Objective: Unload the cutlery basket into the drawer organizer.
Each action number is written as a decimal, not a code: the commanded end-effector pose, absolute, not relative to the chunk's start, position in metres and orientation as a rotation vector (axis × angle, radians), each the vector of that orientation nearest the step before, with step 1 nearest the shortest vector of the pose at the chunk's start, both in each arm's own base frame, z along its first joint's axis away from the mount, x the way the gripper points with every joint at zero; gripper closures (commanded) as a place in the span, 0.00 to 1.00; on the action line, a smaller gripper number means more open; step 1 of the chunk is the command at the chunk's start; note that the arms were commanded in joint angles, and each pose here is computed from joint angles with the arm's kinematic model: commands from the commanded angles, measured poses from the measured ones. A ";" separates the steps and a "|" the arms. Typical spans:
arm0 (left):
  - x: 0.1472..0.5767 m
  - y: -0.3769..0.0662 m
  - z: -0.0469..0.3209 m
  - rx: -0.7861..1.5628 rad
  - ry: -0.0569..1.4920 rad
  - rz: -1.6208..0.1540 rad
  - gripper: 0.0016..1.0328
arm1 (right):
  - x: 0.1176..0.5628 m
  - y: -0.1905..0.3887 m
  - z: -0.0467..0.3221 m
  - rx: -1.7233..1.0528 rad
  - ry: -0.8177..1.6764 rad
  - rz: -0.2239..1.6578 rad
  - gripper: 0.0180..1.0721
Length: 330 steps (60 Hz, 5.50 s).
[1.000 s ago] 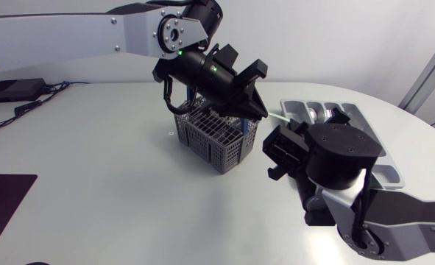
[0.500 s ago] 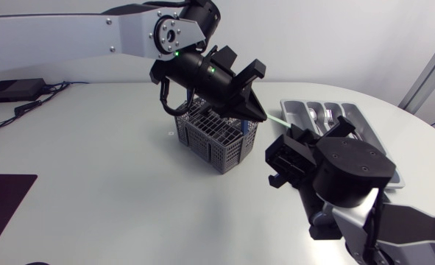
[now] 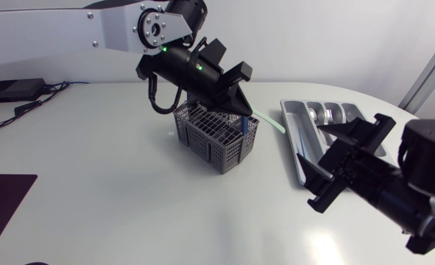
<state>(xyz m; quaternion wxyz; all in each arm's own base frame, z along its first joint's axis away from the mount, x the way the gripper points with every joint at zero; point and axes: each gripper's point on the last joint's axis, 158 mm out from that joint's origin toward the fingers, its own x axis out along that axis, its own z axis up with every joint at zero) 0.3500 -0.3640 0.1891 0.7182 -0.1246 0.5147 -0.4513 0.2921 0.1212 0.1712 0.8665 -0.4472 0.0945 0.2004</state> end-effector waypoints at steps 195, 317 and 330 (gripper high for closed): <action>0.362 -0.327 0.168 0.027 1.034 -0.924 0.04 | 0.355 -0.125 -0.023 -1.234 0.932 0.836 0.53; 0.495 -0.169 0.010 0.065 1.042 -0.533 0.94 | 0.450 0.205 0.061 -0.217 0.666 0.993 0.94; 0.512 -0.145 0.011 0.028 1.013 -0.493 0.94 | 0.373 0.250 0.056 -0.258 0.694 1.153 0.94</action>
